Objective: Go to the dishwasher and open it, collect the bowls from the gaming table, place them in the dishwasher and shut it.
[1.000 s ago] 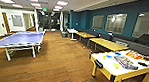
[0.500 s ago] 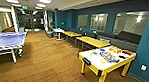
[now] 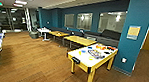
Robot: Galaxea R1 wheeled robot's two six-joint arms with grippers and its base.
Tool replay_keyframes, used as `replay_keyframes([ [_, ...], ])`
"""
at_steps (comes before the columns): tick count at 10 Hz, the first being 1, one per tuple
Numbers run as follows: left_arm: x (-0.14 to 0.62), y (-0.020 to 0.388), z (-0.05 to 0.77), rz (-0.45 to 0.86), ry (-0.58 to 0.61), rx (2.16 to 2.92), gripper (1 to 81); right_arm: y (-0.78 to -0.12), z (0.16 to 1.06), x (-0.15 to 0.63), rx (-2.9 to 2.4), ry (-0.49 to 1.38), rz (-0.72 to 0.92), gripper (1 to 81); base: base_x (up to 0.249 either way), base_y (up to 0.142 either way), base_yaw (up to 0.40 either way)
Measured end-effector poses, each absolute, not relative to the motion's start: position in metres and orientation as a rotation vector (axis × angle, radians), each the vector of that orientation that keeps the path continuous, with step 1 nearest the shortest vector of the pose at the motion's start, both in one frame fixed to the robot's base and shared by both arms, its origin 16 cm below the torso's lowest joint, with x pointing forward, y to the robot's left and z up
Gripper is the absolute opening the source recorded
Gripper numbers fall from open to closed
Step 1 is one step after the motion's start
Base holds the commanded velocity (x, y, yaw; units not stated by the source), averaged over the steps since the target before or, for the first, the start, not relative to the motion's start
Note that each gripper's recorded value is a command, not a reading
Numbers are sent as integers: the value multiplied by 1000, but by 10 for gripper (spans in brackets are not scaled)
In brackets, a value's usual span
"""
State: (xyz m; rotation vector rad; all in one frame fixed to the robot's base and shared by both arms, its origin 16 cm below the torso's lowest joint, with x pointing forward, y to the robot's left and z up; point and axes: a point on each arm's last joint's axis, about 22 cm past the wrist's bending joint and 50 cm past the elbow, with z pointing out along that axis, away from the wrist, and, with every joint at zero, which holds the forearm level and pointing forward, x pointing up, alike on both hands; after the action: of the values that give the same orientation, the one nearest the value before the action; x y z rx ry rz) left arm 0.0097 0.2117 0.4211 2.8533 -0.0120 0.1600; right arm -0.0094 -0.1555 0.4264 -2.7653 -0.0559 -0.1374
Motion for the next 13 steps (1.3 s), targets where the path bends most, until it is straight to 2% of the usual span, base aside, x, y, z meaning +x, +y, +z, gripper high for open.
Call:
replay_keyframes([
  [2,10,212,421,161,-12,2853,811,-156,426,-11,-2765,-55,-137,811,0,0,-391],
  [4,14,212,422,172,-12,2852,811,-154,426,-19,-2764,-55,-121,811,0,0,-143],
  [13,7,211,421,156,-10,2853,811,-151,427,-15,-2760,-55,-130,811,0,0,0],
])
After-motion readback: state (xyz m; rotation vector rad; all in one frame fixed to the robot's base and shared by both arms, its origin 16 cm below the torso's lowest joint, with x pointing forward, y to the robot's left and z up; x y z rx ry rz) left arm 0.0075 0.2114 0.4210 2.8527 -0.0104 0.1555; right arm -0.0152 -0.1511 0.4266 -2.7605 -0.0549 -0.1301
